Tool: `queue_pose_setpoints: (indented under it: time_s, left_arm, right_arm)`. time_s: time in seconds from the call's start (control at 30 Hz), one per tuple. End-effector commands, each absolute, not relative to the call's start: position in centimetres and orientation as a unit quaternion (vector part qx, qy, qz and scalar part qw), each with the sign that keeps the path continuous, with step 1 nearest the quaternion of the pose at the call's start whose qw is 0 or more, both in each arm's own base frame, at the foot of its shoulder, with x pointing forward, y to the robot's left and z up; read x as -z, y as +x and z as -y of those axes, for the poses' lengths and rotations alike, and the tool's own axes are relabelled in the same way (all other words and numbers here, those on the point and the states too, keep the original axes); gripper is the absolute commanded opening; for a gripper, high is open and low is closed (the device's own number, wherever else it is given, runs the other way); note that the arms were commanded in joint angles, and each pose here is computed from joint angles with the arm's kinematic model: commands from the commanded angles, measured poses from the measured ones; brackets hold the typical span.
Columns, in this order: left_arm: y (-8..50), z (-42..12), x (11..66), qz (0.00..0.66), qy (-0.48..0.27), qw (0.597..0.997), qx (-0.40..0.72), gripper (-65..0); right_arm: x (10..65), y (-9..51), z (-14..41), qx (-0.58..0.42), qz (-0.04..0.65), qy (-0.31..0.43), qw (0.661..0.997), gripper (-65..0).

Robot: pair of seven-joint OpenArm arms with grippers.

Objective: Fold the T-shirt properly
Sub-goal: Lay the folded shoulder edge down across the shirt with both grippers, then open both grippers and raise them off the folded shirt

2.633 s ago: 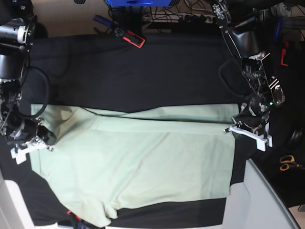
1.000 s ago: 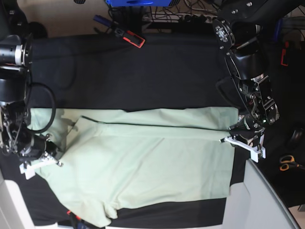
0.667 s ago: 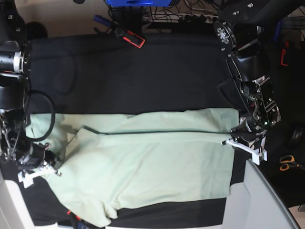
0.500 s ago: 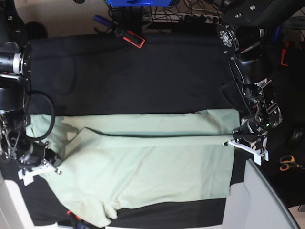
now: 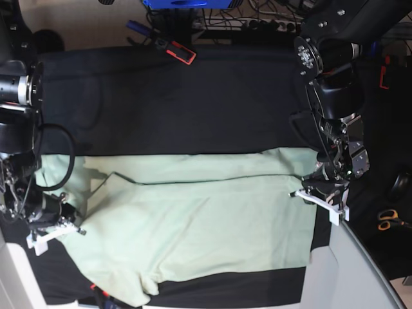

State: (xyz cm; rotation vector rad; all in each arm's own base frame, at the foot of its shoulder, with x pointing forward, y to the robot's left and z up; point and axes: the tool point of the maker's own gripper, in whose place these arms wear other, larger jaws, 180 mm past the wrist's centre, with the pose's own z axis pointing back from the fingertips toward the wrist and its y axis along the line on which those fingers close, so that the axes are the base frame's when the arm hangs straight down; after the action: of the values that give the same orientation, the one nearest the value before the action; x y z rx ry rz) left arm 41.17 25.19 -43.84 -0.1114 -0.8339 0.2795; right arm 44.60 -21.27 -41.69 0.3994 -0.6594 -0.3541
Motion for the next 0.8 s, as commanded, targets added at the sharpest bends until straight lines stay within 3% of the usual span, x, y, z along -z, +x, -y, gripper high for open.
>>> queue_pose_setpoints:
  time_s: [0.0, 0.53, 0.6, 0.77]
  left_arm:
    - [42.8, -26.4, 41.6, 0.438, -0.046, 0.888, -0.135, -65.0]
    - [42.8, -26.3, 41.6, 0.436, -0.043, 0.89, -0.125, -65.0]
    - [42.9, -26.3, 41.5, 0.435, -0.039, 0.892, -0.116, -58.8]
    - [43.0, -26.7, 41.1, 0.441, -0.037, 0.889, -0.12, -26.0]
  right_arm:
    - [39.1, 46.6, 22.1, 0.17, 0.355, 0.196, 0.898, -64.9]
    - [39.3, 47.1, 21.1, 0.176, 0.364, 0.205, 0.891, -63.8]
    - [39.4, 47.1, 20.9, 0.179, 0.364, 0.21, 0.89, -60.4]
    - [39.2, 47.4, 20.5, 0.183, 0.376, 0.213, 0.883, -34.8]
